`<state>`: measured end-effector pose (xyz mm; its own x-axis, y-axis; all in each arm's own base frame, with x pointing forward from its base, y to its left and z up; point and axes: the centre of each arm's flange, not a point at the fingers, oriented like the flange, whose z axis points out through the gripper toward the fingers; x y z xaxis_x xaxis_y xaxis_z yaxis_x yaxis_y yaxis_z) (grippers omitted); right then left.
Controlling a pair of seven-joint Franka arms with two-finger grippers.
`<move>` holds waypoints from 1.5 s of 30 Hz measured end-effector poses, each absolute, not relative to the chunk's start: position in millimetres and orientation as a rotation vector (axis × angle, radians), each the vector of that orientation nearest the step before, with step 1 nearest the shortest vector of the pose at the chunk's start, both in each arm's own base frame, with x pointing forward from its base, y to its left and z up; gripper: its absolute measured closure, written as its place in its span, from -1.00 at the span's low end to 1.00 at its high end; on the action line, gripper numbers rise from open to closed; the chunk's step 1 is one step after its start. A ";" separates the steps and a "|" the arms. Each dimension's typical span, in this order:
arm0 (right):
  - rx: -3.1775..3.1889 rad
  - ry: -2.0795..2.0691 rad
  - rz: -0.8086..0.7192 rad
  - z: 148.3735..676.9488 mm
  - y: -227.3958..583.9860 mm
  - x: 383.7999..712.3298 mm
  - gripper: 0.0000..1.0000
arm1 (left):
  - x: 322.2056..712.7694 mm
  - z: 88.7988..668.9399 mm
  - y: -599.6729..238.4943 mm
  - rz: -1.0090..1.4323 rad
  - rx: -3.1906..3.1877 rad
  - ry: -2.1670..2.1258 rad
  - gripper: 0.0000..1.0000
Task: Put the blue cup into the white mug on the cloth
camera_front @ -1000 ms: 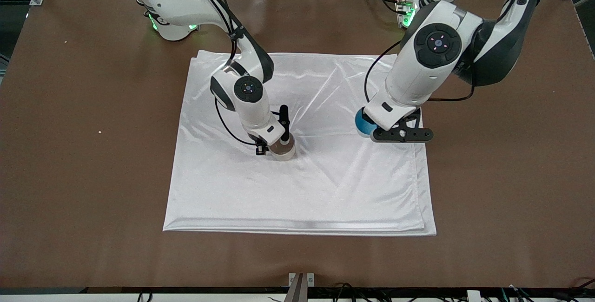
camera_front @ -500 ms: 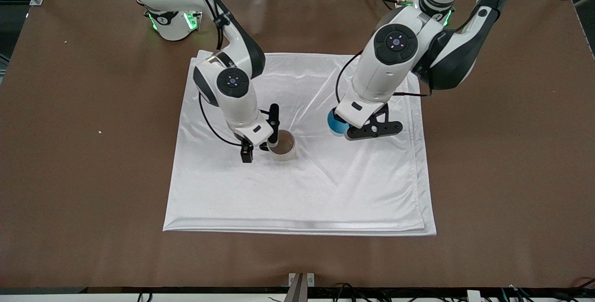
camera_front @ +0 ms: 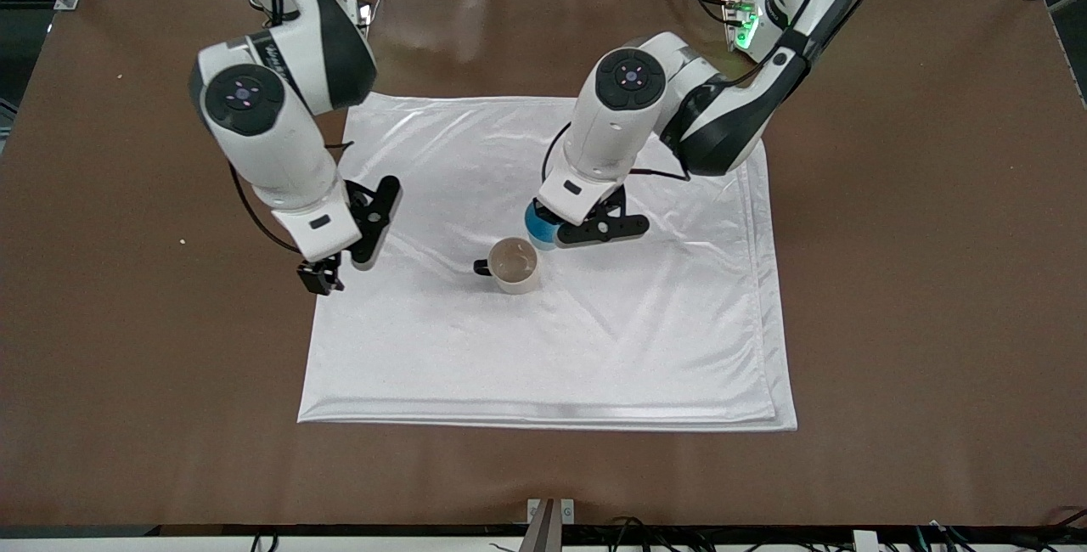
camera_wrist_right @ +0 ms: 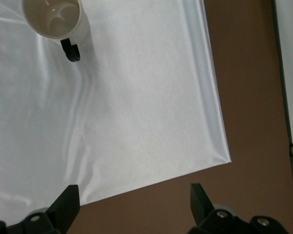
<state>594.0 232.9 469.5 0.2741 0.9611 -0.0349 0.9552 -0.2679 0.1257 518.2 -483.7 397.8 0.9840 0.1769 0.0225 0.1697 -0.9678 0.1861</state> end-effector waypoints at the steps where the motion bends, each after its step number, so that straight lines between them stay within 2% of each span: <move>1: 2.425 1.804 0.075 476.1 224.8 594.0 -1.00 | 516.6 392.0 -488.3 0.062 2.943 0.255 0.91; 14: 2.599 1.533 0.113 548.7 115.2 590.0 -1.00 | 493.6 324.3 -531.5 0.134 2.961 0.303 0.91; 25: 2.761 1.227 0.106 576.3 62.7 577.7 -1.00 | 505.4 314.2 -527.5 0.157 2.963 0.329 0.91; 33: 2.905 0.897 0.029 584.5 24.6 564.7 -1.00 | 508.6 307.0 -529.2 0.160 2.951 0.332 0.91; 39: 2.978 0.653 -0.022 590.4 19.6 553.1 -1.00 | 511.5 306.2 -531.2 0.166 2.939 0.334 0.51; 44: 3.002 0.548 -0.055 592.8 8.5 547.7 -1.00 | 511.9 307.3 -531.8 0.171 2.939 0.313 0.04; 45: 3.007 0.525 -0.060 594.2 3.2 546.9 -1.00 | 512.5 308.4 -532.1 0.175 2.937 0.305 -0.14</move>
<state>546.9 3.2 594.2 0.9401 0.3366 -0.0539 0.3401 -0.9369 0.0804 512.5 -532.1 308.4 0.9719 0.2140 0.0976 0.1924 -0.9621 0.1933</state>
